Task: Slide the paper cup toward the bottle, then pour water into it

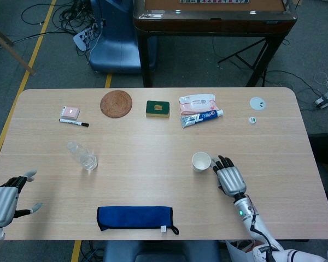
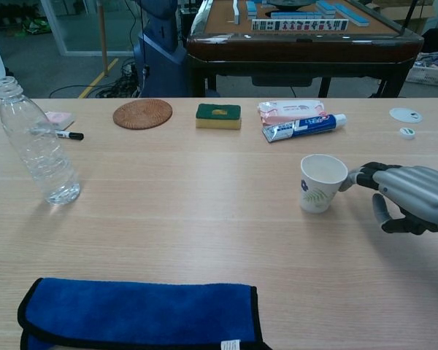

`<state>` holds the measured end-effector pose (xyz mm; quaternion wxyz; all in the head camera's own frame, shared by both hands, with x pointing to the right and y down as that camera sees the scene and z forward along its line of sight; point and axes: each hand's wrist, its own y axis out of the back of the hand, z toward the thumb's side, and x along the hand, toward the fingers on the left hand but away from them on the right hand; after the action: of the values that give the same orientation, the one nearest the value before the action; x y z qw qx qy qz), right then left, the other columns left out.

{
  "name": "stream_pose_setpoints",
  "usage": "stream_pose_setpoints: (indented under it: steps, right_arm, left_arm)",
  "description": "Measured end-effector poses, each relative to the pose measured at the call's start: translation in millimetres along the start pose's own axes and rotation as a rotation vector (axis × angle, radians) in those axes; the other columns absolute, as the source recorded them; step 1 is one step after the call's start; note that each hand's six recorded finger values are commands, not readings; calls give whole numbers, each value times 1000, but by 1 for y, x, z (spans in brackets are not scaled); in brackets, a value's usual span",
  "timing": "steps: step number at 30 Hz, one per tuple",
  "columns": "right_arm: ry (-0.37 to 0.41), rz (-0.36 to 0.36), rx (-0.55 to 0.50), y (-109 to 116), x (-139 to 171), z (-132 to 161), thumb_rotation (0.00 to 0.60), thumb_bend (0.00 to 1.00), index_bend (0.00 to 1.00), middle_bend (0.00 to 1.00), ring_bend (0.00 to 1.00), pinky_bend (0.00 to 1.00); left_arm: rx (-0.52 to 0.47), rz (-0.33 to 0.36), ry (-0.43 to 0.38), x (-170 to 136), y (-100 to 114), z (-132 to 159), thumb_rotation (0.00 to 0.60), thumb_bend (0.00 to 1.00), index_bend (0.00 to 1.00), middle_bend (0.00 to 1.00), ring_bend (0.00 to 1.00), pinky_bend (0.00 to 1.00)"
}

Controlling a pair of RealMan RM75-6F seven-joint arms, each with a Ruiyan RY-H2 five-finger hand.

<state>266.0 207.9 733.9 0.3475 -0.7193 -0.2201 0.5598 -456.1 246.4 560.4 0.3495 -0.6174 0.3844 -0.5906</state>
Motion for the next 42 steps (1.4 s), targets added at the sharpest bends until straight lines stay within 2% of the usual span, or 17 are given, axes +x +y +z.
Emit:
stream_pose_setpoints:
  steps: [21,42]
  right_arm:
    - [104,52,61,2,-33,41,600,1000,227,104,25,118]
    - [200,65,106,0,-55,93,600,1000,227,104,25,118]
  left_arm:
    - [18,-12,13,-1,-3,-2,600,0,224,358,343,567]
    - [23,-17,18,-1,-4,-3,600,0,224,358,343,567]
